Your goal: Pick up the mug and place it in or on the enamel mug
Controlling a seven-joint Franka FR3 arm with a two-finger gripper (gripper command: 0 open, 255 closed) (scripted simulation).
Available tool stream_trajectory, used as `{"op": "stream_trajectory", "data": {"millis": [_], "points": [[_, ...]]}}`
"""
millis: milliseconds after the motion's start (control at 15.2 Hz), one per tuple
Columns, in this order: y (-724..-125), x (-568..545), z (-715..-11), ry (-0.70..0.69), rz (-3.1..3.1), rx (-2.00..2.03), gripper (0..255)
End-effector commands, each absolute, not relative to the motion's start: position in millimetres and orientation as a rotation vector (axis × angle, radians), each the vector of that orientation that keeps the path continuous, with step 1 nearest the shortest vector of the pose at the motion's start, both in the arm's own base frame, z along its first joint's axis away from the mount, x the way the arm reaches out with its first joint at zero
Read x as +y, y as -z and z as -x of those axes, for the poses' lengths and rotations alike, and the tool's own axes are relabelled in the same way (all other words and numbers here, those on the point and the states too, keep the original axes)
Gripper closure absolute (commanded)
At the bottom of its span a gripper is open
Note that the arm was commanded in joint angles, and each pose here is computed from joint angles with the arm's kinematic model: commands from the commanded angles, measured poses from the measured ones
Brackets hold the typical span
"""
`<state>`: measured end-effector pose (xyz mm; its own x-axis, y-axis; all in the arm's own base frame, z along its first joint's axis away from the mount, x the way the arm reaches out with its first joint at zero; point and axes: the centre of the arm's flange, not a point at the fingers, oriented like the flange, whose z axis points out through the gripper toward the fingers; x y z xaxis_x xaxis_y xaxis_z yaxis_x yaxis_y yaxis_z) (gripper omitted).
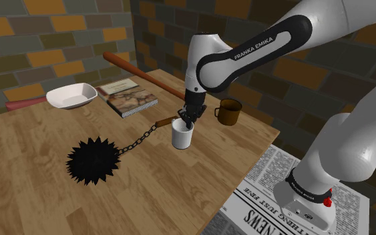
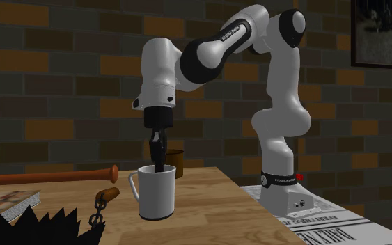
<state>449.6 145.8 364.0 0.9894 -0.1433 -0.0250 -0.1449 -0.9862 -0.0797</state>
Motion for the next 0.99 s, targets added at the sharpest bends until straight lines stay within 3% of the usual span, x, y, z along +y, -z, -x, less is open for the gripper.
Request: {"op": "stream_trajectory", "data": {"millis": [0, 924], "points": [[-364.1, 145.8, -449.7, -0.029, 3.052, 0.221, 255], [-432.8, 145.8, -449.7, -0.029, 3.052, 0.221, 255]]}}
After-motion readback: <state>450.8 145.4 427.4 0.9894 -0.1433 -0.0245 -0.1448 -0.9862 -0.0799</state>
